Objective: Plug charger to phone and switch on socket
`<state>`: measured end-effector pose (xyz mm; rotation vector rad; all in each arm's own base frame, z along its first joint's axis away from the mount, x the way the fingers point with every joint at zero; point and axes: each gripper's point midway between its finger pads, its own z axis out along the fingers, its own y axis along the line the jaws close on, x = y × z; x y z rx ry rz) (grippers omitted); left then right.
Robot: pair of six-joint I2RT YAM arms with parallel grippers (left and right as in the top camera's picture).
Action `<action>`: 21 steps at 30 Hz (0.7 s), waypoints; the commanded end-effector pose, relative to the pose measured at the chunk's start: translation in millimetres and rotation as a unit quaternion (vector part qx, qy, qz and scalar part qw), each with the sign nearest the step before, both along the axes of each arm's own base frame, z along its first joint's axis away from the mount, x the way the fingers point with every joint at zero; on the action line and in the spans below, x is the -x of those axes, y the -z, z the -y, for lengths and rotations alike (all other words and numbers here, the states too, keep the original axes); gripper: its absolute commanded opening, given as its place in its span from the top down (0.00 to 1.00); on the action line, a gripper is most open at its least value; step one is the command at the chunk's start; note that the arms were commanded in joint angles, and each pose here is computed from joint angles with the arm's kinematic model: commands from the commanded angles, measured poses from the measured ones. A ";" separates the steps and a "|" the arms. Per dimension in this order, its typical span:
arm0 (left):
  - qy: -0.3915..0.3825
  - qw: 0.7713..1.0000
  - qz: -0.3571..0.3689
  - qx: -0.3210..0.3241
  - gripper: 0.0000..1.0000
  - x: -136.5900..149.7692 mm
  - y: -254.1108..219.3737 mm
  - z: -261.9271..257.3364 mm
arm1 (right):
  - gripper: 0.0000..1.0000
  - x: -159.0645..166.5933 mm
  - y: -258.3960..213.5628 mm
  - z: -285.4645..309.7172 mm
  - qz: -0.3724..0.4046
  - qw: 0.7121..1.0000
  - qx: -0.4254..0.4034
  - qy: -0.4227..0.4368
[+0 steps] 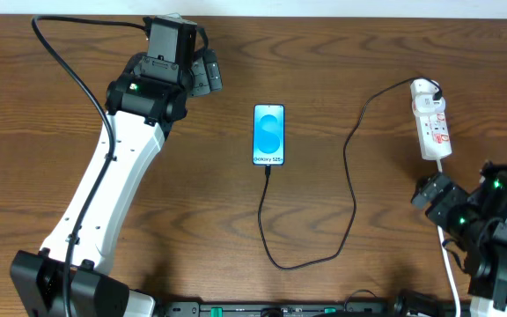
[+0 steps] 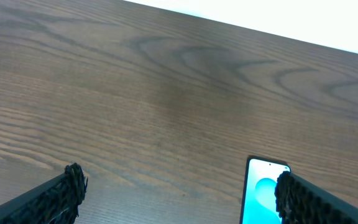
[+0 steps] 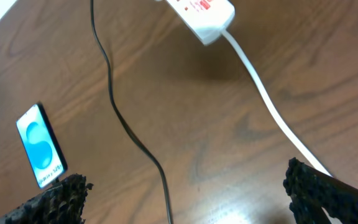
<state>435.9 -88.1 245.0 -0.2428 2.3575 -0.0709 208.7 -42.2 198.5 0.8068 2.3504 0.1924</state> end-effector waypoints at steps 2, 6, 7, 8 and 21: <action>-0.001 1.000 -0.001 -0.010 0.01 -1.0 1.1 -3.3 | 0.01 13.6 8.0 -4.5 -0.025 1.000 -0.001 -0.007; -0.001 1.000 -0.001 -0.010 0.01 -1.0 1.1 -3.3 | 0.01 18.1 11.2 -5.8 -0.036 0.999 -0.005 -0.007; -0.001 1.000 -0.001 -0.010 0.01 -1.0 1.1 -3.3 | 0.01 18.3 11.3 -5.8 -0.036 0.999 -0.005 -0.007; -0.001 1.000 -0.001 -0.010 0.01 -1.0 1.1 -3.3 | 0.01 18.5 11.4 -5.3 -0.037 0.999 -0.003 -0.006; -0.001 1.000 -0.001 -0.010 0.01 -1.0 1.1 -3.3 | 0.01 1.8 3.8 -25.6 0.027 0.990 0.078 -0.118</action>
